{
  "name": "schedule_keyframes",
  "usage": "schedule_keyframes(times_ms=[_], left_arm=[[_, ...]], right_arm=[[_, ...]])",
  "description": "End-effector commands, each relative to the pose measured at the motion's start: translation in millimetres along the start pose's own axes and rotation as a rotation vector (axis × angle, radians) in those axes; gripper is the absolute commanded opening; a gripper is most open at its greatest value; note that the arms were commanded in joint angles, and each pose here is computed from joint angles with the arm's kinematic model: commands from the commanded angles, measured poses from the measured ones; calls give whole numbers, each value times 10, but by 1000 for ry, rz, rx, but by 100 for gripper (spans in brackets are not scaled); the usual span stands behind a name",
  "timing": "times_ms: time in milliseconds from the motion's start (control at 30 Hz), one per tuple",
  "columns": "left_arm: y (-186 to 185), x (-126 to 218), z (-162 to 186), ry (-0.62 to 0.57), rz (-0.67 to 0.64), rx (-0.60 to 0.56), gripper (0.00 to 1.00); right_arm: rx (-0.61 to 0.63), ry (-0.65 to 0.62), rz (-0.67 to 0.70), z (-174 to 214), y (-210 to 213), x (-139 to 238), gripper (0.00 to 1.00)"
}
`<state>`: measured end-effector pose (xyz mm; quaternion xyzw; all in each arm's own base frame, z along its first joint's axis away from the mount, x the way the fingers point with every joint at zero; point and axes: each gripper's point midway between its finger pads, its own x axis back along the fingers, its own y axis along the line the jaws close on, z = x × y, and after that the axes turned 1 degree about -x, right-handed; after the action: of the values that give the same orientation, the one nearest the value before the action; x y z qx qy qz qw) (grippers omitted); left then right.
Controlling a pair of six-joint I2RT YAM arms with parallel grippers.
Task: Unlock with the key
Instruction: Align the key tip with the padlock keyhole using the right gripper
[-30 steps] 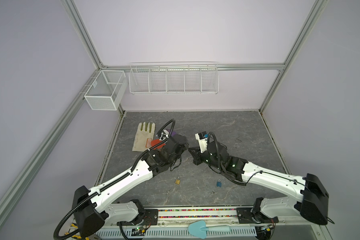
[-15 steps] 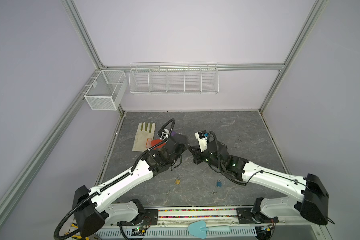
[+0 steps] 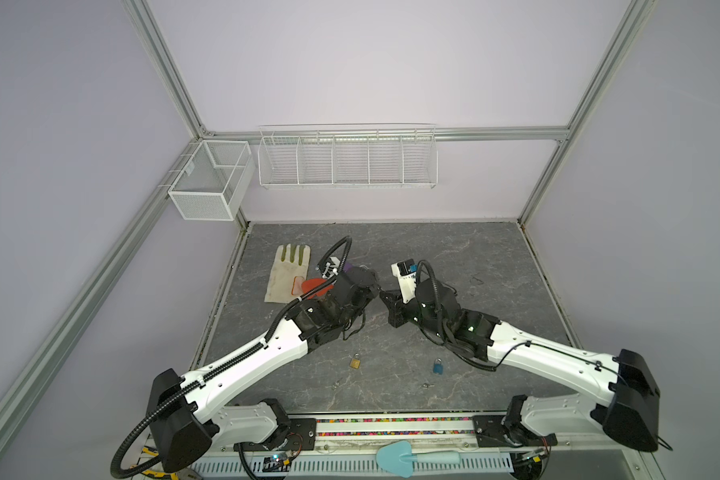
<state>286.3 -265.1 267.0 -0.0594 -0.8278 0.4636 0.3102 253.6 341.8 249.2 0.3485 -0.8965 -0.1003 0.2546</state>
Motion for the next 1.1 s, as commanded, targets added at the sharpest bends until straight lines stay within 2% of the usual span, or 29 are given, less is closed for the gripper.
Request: schedule_keyframes(times_ms=[0,367,567,800,1067], left_arm=[[-180,49,-7,13,59,9,0],[-296,84,7,32,121,52,0],[-238,27,122,77,93,-16,0],[-169,65,149,89,54,-132,0],[-305,194,175,86,121,-79,0]], right_arm=[[24,-18,10,-95,34,-13,6],[-9,-4,-29,-79,106,-74,6],[17,-39,-57,-362,206,95,6],[-11,-10,-185,-532,396,215,6],[-81,8,-166,-493,371,83,6]])
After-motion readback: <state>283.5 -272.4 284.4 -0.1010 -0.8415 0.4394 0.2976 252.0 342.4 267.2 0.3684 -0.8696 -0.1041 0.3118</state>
